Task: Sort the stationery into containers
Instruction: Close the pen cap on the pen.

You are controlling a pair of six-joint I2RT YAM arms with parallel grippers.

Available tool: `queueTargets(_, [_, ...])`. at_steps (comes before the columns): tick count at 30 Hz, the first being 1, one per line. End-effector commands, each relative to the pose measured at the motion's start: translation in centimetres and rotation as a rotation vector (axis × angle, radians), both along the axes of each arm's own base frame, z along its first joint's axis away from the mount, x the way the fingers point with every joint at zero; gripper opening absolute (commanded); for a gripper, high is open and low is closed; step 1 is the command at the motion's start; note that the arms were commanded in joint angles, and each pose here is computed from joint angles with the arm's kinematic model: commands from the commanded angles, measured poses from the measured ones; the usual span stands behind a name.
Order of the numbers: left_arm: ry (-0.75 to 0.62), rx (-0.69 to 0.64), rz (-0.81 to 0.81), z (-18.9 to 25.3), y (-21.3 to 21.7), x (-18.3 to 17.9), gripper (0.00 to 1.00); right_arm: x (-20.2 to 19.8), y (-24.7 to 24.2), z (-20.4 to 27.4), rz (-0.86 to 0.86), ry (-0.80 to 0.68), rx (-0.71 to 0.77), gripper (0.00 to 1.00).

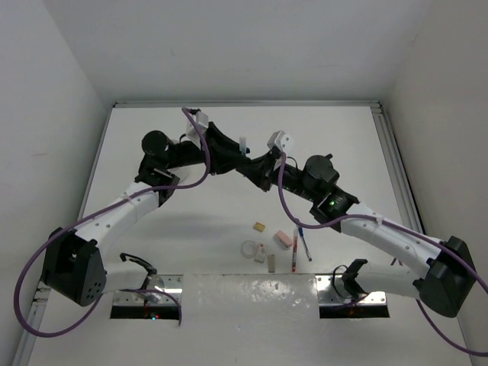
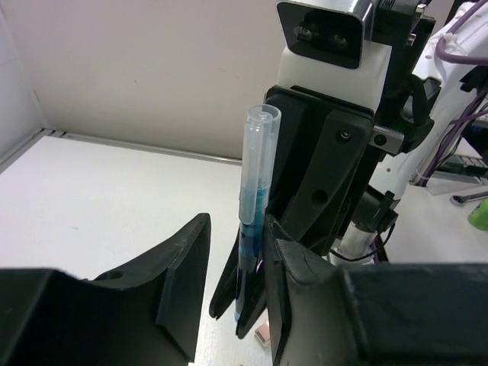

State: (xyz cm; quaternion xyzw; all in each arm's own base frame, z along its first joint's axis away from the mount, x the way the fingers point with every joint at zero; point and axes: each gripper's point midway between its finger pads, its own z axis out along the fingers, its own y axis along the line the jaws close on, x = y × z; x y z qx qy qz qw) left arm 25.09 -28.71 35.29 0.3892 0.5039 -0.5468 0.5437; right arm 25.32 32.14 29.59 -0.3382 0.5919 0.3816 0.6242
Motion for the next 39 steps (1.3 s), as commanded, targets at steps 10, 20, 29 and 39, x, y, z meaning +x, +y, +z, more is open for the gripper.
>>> queueTargets(10, [-0.035,0.009,0.002,0.4,-0.5,-0.4,0.08,-1.1,0.3,3.4,0.039,-0.074,0.082,0.00])
queueTargets(20, [0.012,0.073,0.170,-0.7,0.3,2.6,0.00,-0.6,-1.5,1.1,-0.049,-0.003,-0.019,0.75])
queueTargets(29, [0.023,0.164,0.207,-3.3,0.7,3.0,0.00,-0.9,-4.2,5.2,-0.090,-0.025,-0.063,0.88])
queueTargets(39, [-0.028,0.168,0.140,-3.1,0.1,1.1,0.00,3.1,-0.9,9.4,-0.106,-0.032,0.045,0.77])
